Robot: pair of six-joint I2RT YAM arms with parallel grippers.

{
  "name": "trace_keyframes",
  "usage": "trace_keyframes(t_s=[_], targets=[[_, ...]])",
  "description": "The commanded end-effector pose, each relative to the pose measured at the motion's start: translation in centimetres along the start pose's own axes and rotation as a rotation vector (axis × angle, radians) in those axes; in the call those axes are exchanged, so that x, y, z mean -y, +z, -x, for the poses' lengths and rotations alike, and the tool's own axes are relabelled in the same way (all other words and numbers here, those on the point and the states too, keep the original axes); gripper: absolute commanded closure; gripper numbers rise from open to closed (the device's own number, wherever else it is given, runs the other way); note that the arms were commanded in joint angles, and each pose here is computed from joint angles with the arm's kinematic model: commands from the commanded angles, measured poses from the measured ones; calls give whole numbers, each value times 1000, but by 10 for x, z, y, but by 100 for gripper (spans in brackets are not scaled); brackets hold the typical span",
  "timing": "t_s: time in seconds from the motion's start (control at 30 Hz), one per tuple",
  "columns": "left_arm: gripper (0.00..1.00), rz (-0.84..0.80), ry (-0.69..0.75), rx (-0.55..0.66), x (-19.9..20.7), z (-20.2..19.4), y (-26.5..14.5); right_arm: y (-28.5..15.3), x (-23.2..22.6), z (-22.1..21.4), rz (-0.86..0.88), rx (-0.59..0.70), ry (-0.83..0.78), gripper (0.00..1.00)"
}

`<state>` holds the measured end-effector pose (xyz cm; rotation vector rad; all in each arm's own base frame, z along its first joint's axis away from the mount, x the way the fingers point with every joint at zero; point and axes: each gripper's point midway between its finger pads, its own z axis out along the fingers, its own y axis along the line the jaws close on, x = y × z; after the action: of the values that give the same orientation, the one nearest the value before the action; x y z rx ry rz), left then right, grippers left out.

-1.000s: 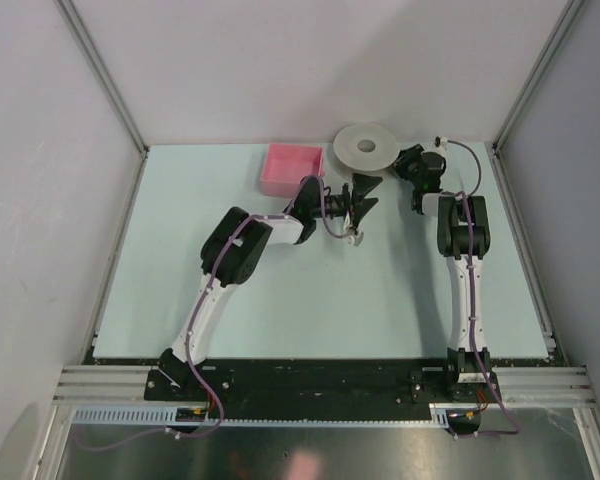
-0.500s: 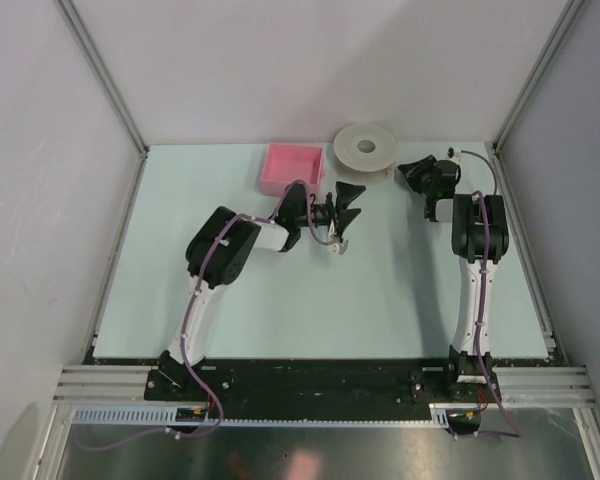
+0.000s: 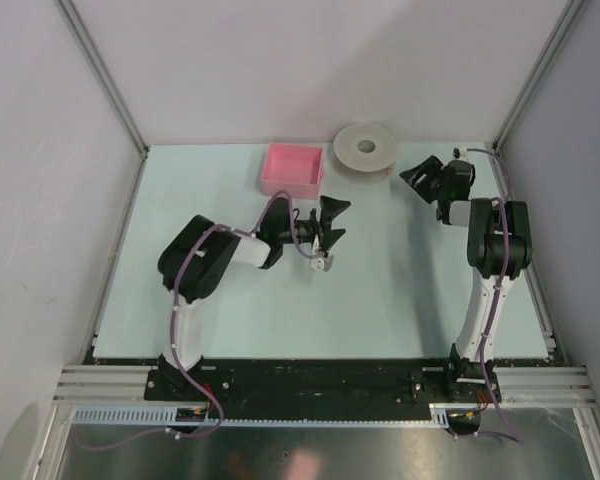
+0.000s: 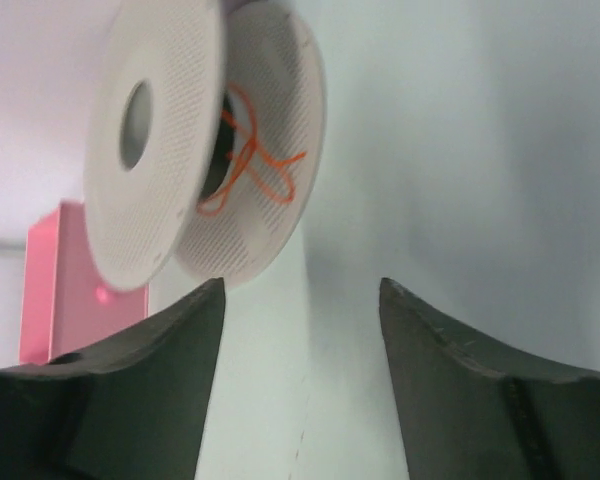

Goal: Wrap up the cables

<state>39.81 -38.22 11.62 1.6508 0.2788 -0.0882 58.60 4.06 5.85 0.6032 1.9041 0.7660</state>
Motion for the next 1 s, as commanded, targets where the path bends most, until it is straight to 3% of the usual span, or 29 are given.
trace_keyframes(t_s=[0.0,0.17,0.33,0.47,0.7,0.8,0.97], targets=[[1,126,45,-63,-66,22,-34,-44,-54,31,107,6,-175,25],[1,248,-189,-262,-106,19,-84,-94,-98,44,176,-6,-326,3],[1,363,-576,-566,-153,-4,-142,-149,-134,53,206,-15,-492,1],[0,381,-885,-775,-158,-5,-186,-188,-145,50,176,-36,-635,1],[1,507,-1724,-886,-114,17,-263,-227,-126,33,64,-93,-787,1],[1,605,-1820,-1005,-87,19,-293,-232,-109,20,36,-117,-809,0],[1,627,-1779,-1154,-54,23,-316,-240,-109,5,56,-121,-824,1]])
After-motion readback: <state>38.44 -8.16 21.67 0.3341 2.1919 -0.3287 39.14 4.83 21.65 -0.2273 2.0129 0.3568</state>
